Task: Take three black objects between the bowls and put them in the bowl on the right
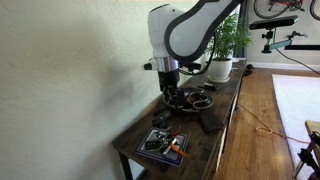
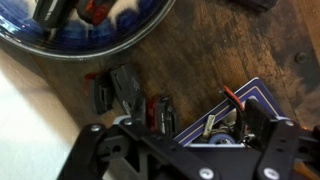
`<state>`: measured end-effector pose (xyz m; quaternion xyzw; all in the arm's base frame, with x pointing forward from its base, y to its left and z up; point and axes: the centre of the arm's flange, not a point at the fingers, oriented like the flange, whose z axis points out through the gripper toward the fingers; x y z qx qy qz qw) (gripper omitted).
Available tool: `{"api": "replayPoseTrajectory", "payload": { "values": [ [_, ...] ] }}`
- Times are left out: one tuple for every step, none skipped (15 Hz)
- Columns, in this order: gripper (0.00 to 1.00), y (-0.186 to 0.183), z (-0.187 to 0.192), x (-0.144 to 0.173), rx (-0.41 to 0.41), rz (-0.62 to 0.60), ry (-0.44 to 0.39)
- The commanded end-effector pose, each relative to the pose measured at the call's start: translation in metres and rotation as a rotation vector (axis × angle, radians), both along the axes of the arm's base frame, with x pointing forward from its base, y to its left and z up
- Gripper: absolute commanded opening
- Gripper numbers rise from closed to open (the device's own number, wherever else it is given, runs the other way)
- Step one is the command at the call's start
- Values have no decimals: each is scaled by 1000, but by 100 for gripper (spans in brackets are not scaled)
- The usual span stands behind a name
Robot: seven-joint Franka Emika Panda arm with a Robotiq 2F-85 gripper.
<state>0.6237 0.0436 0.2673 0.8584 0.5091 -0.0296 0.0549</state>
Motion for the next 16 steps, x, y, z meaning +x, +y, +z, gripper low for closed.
{"api": "replayPoseTrajectory", "payload": {
  "values": [
    [100,-4,-5,-4,-24,89,-5],
    [100,-7,-10,-2,-27,107,-1],
    [100,-9,-13,0,-28,129,1],
    [100,-12,-19,3,-25,144,5],
    [100,-15,-26,6,-23,155,10],
    [100,-17,-31,8,-18,163,14],
    [100,-19,-36,10,-15,175,17],
    [100,-21,-42,11,-14,186,21],
    [100,-21,-46,13,-15,193,22],
    [100,-22,-50,15,-16,200,22],
    [100,-22,-52,17,-17,208,19],
    [100,-22,-54,19,-18,215,18],
    [100,-22,-55,21,-19,218,14],
    [100,-22,-56,24,-19,223,12],
    [100,-22,-56,25,-20,228,10],
    [100,-23,-56,28,-20,228,9]
  ]
}}
